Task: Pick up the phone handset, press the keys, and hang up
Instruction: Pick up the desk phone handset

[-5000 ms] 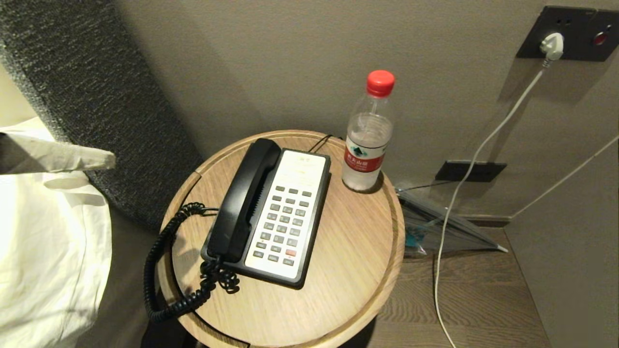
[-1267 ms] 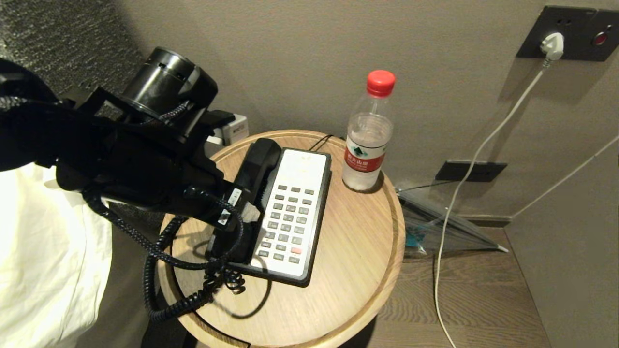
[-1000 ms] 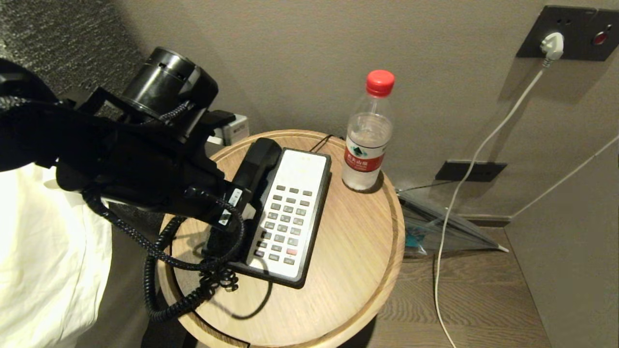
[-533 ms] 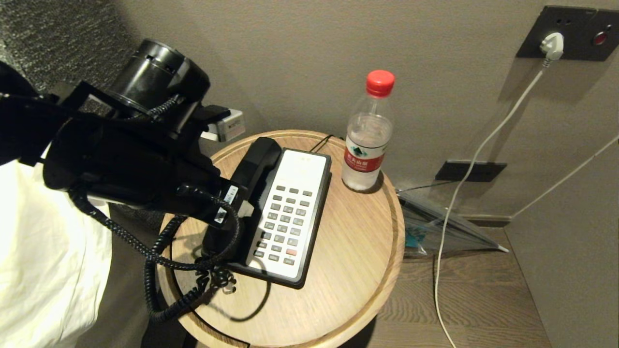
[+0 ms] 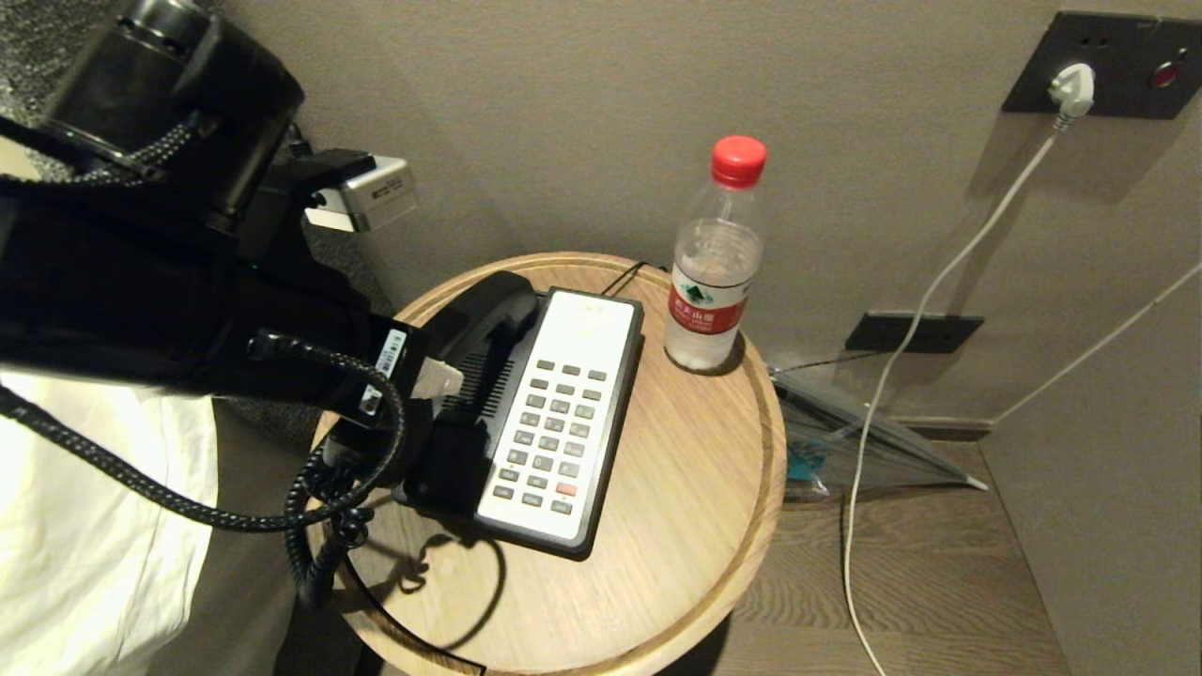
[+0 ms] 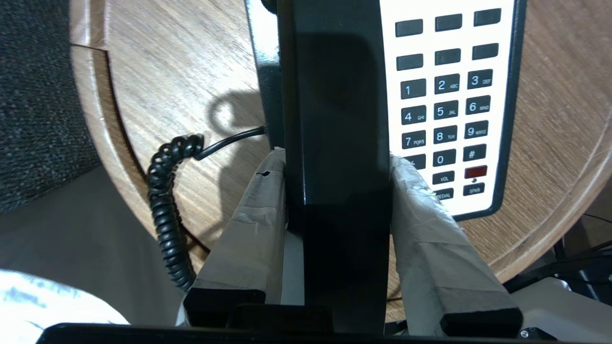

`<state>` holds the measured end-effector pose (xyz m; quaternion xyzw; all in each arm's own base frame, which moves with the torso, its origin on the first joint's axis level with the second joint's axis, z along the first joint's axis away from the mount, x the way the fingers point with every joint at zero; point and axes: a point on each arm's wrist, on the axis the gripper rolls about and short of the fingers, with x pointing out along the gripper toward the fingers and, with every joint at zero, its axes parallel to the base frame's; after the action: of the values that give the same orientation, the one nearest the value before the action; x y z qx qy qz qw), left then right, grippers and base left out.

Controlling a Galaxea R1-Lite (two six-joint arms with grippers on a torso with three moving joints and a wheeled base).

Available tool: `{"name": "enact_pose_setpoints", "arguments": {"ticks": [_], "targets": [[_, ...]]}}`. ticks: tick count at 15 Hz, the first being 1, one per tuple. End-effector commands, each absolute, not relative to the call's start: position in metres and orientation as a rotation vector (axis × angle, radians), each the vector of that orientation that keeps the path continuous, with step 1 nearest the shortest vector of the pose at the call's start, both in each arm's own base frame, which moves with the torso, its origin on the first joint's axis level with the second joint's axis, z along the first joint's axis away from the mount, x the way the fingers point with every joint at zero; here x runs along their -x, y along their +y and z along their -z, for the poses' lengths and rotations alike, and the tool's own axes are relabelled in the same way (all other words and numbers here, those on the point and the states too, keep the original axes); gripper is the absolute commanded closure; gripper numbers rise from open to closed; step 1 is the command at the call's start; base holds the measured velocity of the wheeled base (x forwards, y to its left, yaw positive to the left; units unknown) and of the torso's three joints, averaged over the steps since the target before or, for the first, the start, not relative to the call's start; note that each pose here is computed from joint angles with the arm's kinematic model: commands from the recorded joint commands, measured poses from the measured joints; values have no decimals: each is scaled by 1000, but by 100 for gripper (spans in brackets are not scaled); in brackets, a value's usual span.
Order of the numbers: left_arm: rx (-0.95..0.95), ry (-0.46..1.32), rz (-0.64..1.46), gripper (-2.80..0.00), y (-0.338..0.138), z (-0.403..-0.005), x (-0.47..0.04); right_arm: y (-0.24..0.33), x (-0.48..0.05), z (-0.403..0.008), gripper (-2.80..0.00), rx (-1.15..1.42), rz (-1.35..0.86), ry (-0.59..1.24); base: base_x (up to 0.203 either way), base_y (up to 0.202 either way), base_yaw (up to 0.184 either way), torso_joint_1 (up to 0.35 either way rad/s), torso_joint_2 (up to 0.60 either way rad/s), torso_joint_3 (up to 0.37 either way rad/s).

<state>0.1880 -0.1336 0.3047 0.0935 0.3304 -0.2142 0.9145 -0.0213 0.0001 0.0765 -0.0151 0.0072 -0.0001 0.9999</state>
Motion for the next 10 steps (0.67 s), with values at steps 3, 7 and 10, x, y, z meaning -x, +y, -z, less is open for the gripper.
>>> {"name": "enact_pose_setpoints", "arguments": {"ticks": [3, 7, 10], "targets": [[-137, 593, 445, 0, -114, -325, -160, 0, 21, -76, 0, 31, 0, 17, 0, 0, 0, 0, 0, 0], [-96, 543, 448, 0, -98, -333, -137, 0, 21, -76, 0, 31, -1, 16, 0, 0, 0, 0, 0, 0], [-23, 524, 439, 0, -87, -337, -123, 0, 21, -76, 0, 31, -1, 16, 0, 0, 0, 0, 0, 0]]}}
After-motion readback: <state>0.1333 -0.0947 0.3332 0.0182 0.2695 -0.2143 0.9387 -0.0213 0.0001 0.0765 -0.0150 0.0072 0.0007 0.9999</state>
